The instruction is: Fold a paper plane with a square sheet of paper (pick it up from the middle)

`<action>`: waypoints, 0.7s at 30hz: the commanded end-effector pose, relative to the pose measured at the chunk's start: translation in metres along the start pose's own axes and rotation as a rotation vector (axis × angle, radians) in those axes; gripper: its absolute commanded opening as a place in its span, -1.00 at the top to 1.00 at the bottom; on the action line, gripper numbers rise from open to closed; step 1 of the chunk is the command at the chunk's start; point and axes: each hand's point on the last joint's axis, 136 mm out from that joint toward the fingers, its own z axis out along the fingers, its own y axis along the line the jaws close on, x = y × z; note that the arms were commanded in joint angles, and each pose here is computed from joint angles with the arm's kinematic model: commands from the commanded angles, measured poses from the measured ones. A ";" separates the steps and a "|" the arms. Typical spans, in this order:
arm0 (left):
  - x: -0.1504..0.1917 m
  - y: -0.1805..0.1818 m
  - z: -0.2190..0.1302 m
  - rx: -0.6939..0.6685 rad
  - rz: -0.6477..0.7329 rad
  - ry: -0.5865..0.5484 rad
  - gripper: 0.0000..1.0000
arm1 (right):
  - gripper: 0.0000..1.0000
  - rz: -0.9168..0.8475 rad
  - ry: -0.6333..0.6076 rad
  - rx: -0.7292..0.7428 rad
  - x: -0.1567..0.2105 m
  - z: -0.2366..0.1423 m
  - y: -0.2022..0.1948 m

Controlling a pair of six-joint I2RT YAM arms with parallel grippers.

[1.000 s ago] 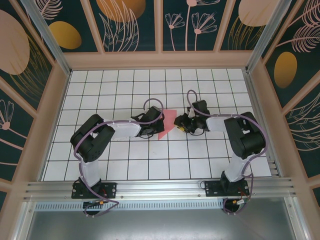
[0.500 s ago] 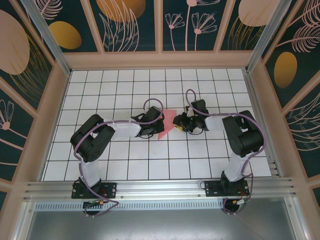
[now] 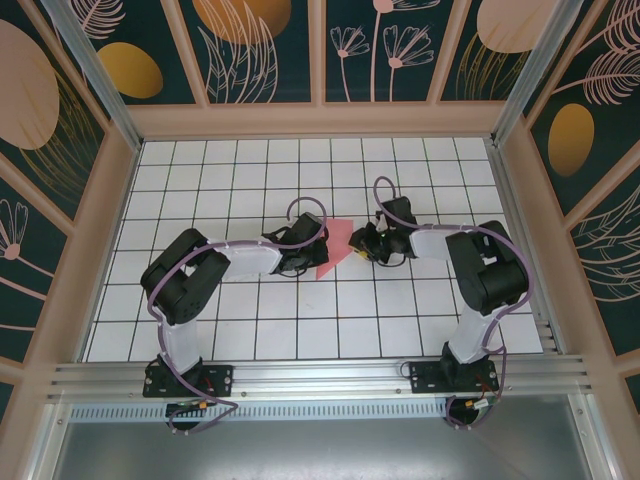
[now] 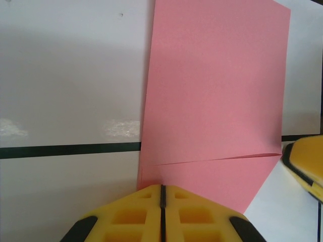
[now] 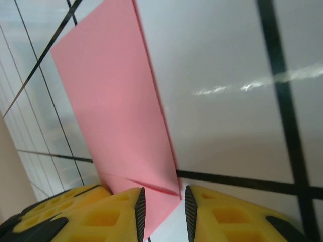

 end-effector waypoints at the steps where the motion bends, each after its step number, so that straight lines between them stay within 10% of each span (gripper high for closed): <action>1: 0.012 0.015 0.005 -0.035 -0.006 0.033 0.78 | 0.38 0.027 -0.029 0.051 -0.007 -0.005 -0.003; 21: 0.014 0.014 0.007 -0.026 -0.006 0.042 0.78 | 0.47 -0.012 0.044 -0.053 0.004 0.000 0.021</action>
